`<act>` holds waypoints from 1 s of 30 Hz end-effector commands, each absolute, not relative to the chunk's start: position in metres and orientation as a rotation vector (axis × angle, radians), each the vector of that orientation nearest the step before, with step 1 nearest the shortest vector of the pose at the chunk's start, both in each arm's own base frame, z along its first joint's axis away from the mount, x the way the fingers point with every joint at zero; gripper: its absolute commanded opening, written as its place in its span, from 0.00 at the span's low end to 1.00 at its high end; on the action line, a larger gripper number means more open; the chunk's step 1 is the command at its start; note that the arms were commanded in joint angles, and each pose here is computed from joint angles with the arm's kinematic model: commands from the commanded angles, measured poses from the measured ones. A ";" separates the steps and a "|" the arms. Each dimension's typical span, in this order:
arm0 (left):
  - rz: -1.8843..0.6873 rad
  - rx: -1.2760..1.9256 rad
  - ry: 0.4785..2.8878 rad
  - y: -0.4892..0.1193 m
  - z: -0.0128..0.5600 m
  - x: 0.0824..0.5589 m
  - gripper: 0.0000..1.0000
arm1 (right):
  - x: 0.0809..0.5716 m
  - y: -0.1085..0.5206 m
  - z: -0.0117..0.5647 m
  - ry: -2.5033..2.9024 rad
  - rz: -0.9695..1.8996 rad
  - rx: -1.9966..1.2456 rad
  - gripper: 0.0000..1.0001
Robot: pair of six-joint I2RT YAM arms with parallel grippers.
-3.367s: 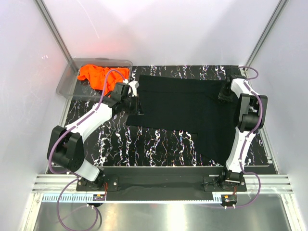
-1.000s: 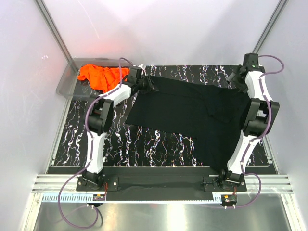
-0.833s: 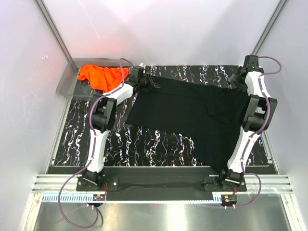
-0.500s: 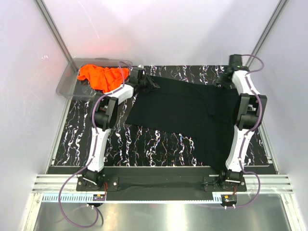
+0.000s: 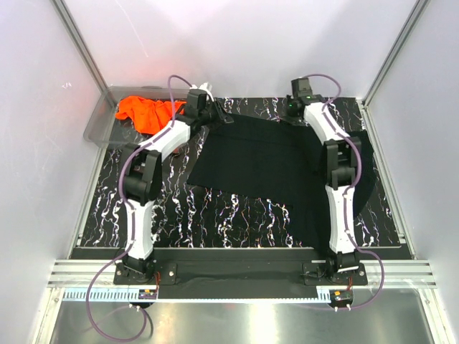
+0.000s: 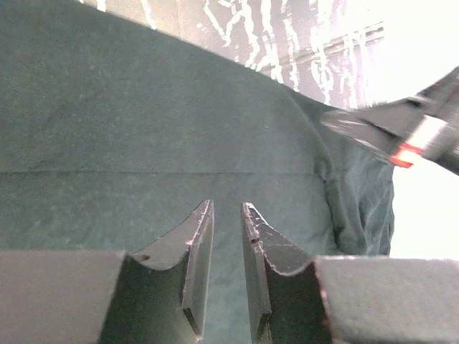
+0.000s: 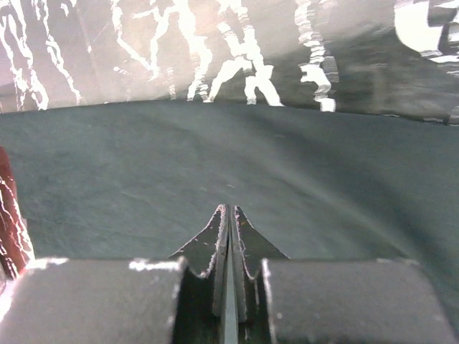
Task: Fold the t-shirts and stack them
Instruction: Fold the tshirt
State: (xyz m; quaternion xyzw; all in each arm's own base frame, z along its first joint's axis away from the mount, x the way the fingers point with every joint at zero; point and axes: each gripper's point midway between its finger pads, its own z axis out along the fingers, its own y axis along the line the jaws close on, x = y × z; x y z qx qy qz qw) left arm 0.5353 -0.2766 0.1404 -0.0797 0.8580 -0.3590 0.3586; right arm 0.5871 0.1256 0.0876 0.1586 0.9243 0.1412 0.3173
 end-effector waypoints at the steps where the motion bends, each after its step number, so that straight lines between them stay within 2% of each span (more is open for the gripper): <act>1: -0.852 -0.129 2.111 -0.261 0.190 0.531 0.27 | 0.601 0.160 0.095 2.396 0.457 0.420 0.08; 13: -0.802 -0.118 2.101 -0.243 0.207 0.516 0.28 | 0.599 0.238 0.043 2.477 0.522 0.311 0.08; 22: -0.792 -0.163 2.115 -0.237 0.200 0.519 0.29 | 0.545 0.312 0.020 2.603 0.633 0.097 0.08; 25: -0.776 -0.188 2.117 -0.235 0.197 0.521 0.30 | 0.531 0.325 0.033 2.606 0.651 0.022 0.08; 30: -0.791 -0.213 2.131 -0.238 0.189 0.528 0.31 | 0.559 0.293 0.085 2.498 0.641 0.082 0.15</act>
